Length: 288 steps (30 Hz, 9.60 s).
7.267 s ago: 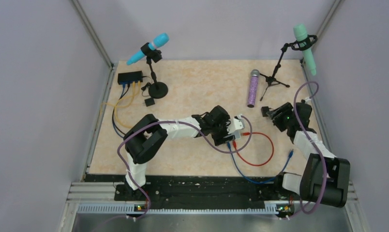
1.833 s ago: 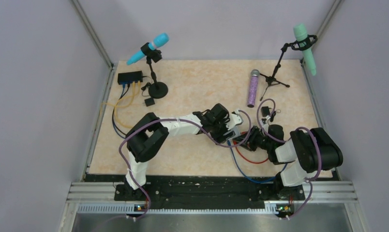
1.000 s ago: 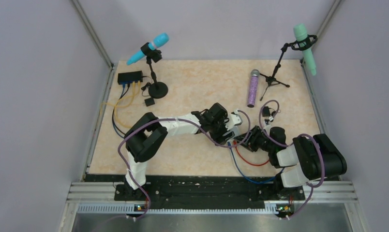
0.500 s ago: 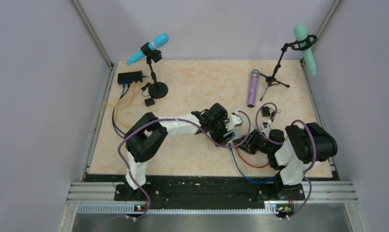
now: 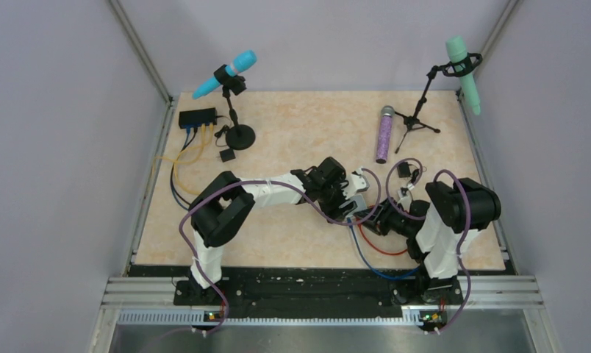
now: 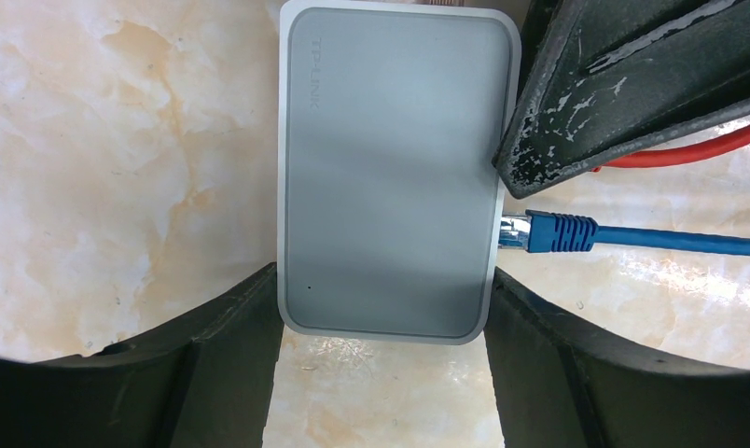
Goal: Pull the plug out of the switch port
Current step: Pull the connector from the switch port, then place the connector at the center of the board.
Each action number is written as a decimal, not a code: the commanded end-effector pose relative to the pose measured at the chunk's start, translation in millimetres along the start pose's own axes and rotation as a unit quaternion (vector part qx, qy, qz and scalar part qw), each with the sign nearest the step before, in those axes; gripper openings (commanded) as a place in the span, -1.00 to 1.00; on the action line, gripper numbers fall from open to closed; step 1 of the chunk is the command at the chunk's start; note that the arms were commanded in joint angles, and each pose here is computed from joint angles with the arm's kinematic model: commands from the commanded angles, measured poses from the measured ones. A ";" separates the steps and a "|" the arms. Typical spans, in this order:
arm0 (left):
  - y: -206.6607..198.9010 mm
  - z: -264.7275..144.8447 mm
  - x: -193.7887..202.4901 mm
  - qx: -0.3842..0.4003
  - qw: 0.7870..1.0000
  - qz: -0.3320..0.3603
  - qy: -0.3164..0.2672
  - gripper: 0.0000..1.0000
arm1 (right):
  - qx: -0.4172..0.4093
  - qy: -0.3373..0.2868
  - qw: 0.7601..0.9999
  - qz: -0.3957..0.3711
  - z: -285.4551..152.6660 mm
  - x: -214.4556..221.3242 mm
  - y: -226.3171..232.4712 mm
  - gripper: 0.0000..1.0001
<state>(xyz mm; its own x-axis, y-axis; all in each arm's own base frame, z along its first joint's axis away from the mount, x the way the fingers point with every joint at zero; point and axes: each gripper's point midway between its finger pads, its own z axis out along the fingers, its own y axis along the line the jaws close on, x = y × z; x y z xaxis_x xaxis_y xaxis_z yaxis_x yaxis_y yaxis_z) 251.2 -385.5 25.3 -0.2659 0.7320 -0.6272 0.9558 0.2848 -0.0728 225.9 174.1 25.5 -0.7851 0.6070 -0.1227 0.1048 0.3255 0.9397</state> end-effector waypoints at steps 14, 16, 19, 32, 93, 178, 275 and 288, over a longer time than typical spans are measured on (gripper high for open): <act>-15.1 2.1 44.1 0.021 0.997 -0.036 0.068 0.05 | 0.000 -0.034 0.999 -0.034 -21.8 9.6 -1.0 -0.31; -14.5 1.9 43.9 0.019 0.997 -0.036 0.068 0.04 | 0.001 -0.035 0.999 -0.042 -22.4 9.2 -0.7 -0.24; -12.2 1.8 44.9 0.014 0.997 -0.035 0.070 0.04 | 0.016 -0.040 0.997 -0.061 -21.4 4.9 -4.3 -0.19; -7.1 3.0 45.2 0.006 0.997 -0.040 0.067 0.03 | 0.137 -0.143 0.971 -0.133 -60.7 -33.3 7.9 0.75; -13.0 6.4 43.0 0.019 0.996 -0.066 0.056 -0.04 | 0.074 -0.070 0.995 -0.018 -7.5 -23.5 -3.6 -0.25; -19.9 13.3 49.7 0.035 0.994 -0.084 0.059 -0.14 | 0.070 -0.083 0.994 -0.012 6.4 -21.4 4.3 -0.38; 24.6 8.6 121.9 -0.077 0.976 -0.136 0.150 -0.27 | 0.051 -0.096 0.992 -0.066 -29.5 2.1 -10.5 -1.00; 22.5 2.3 108.8 -0.043 0.983 -0.131 0.124 -0.24 | 0.114 -0.157 0.976 -0.098 -56.1 -17.8 -11.4 -1.00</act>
<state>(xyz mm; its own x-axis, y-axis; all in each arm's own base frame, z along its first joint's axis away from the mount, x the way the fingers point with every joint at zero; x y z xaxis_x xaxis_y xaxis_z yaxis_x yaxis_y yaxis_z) 296.9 -370.0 22.4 -0.4057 0.6106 -0.6801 0.8620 0.5030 -0.0626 225.2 136.9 102.7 -0.5263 0.7022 -0.4795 -0.0798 0.5206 0.8501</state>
